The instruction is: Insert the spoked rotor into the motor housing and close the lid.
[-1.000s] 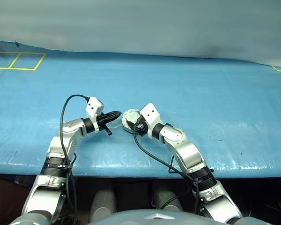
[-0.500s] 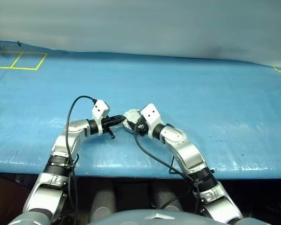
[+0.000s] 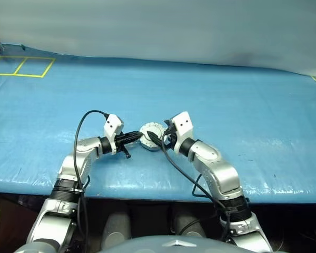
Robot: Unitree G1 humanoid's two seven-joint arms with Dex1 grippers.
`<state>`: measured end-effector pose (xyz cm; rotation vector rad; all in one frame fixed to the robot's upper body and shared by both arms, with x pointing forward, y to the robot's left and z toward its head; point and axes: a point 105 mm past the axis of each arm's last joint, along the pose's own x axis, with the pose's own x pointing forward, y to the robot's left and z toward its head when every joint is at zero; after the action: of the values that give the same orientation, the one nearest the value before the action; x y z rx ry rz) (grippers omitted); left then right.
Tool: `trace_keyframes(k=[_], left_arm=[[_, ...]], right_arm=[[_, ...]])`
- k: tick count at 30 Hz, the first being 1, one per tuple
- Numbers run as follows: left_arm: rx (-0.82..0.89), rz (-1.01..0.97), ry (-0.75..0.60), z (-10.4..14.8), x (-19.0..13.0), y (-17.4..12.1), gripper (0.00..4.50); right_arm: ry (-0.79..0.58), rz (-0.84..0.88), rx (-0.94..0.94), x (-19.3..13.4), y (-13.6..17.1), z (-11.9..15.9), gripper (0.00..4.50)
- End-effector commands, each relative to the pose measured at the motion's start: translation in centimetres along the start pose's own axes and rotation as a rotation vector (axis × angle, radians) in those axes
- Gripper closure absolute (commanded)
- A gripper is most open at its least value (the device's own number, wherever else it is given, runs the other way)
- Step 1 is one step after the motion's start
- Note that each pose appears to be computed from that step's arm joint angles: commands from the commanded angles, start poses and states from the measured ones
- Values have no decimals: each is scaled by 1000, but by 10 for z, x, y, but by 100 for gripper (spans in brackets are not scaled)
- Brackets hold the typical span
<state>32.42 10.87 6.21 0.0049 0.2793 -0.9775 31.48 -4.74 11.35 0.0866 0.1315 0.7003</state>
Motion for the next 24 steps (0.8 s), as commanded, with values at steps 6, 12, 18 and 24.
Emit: trace_keyframes(k=[6, 12, 18, 24], left_arm=[[-38, -24, 11, -12, 3, -12, 450], [-38, -19, 5, -13, 1, -13, 450], [-29, -3, 5, -12, -1, -11, 450], [-23, 8, 7, -13, -3, -10, 450]], right_arm=[[-27, -60, 459, -32, -17, -7, 2], [1, -90, 733, -34, -19, -35, 2], [6, -56, 907, -25, -15, -50, 2], [-2, 11, 978, -12, -7, -49, 2]])
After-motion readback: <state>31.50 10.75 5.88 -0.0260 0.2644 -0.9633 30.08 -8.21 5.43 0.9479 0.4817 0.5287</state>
